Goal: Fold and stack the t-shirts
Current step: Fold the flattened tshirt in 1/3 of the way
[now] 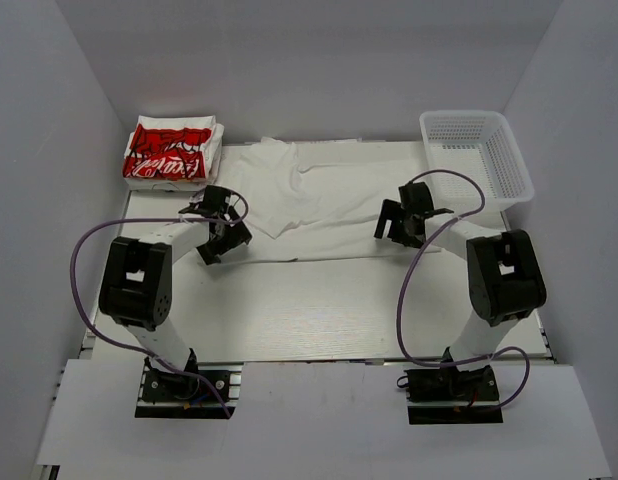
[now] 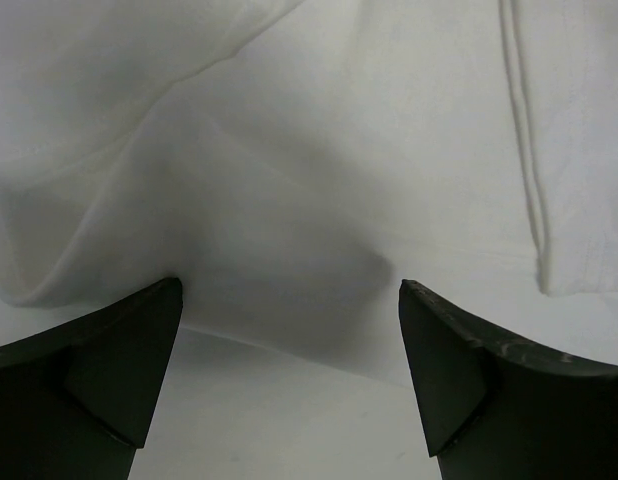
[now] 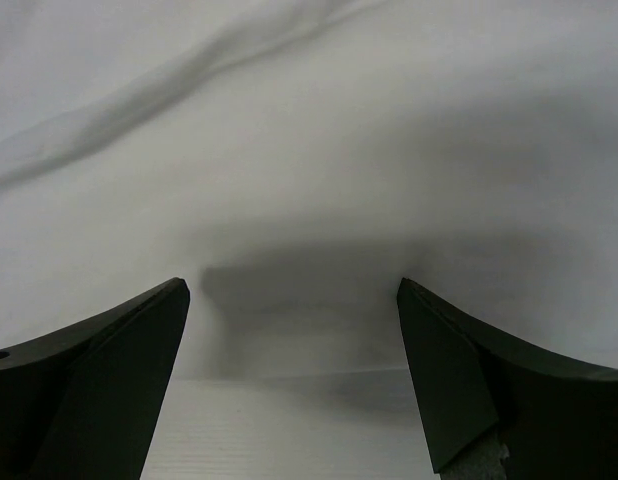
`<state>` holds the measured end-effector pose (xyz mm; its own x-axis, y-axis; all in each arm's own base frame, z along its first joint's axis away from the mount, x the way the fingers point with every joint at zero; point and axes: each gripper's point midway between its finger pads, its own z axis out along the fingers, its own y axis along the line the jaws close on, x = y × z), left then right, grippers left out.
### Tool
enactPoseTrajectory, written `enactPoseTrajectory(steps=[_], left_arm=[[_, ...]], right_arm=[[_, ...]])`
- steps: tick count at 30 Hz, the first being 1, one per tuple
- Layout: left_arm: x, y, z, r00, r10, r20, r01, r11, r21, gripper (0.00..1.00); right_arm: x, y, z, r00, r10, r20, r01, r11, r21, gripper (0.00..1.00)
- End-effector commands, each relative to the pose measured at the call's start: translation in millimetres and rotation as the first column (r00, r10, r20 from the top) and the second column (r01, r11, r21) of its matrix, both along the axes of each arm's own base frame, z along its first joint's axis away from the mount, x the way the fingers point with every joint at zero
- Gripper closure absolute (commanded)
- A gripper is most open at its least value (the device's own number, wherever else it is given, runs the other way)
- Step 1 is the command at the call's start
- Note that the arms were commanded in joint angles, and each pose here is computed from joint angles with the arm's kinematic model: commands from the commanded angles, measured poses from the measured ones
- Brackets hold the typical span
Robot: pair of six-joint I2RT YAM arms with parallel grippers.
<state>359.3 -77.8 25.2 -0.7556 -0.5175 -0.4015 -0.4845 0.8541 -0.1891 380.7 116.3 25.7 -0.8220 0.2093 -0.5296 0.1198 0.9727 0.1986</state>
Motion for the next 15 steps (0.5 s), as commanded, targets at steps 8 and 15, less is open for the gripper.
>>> enactPoseTrajectory(steps=[8, 15], left_arm=[[-150.5, 31.7, -21.2, 0.973, 0.131, -0.189, -0.126, 0.991, 0.039, 0.0], [-169.4, 3.5, 27.9, 0.995, 0.095, 0.004, -0.092, 0.975, -0.204, 0.0]], right_arm=[[-116.3, 15.1, -16.3, 0.992, 0.07, -0.103, -0.05, 0.982, 0.18, 0.1], [-152.7, 10.3, 14.6, 0.992, 0.124, 0.019, -0.126, 0.977, 0.172, 0.1]])
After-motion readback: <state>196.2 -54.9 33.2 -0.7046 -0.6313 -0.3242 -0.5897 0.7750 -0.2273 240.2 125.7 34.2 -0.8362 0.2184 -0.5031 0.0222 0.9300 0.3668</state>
